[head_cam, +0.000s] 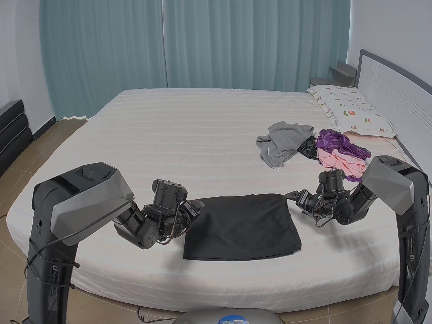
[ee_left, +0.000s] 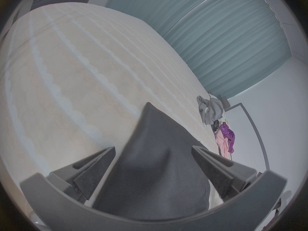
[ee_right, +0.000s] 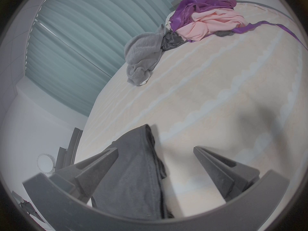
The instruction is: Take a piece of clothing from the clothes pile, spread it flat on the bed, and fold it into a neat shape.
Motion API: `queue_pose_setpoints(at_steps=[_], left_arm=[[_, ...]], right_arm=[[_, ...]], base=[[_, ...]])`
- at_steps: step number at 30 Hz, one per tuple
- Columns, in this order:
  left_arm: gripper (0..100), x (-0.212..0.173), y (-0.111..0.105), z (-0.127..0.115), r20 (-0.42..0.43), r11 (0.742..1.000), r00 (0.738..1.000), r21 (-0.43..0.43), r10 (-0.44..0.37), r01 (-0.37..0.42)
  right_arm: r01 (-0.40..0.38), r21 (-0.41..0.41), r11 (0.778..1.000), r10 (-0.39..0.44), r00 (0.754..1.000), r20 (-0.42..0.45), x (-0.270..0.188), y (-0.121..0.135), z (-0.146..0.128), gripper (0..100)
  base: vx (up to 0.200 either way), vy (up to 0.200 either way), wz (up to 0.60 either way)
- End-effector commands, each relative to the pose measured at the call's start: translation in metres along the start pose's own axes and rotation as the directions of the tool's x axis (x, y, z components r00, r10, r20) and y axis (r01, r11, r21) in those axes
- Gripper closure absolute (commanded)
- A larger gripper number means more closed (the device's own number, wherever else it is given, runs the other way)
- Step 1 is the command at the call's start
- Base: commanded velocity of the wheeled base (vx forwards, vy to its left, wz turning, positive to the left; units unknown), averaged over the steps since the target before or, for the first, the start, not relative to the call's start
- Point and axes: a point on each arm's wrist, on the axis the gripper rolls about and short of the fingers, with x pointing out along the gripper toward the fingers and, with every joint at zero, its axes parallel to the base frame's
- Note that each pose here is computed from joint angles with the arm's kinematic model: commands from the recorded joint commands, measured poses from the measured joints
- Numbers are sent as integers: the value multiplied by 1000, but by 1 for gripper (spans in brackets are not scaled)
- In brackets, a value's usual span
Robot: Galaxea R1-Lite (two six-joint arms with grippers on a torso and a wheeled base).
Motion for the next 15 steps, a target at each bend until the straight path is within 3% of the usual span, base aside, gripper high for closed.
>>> queue_pose_setpoints(at_steps=[1,8,15], left_arm=[[0,-1,-1,2,8,1000,1000,1,-3,3],[0,-3,2,10,52,1000,998,2,23,-23],[0,1,9,16,95,996,994,61,58,-64]], right_arm=[[0,0,1000,0,1000,-1,1,0,-1,0],[2,-2,1000,-2,1000,-6,1,-1,-2,0],[6,-1,1000,-6,1000,-6,2,-2,-2,0]], base=[[0,0,0],[0,0,0],[0,0,0]])
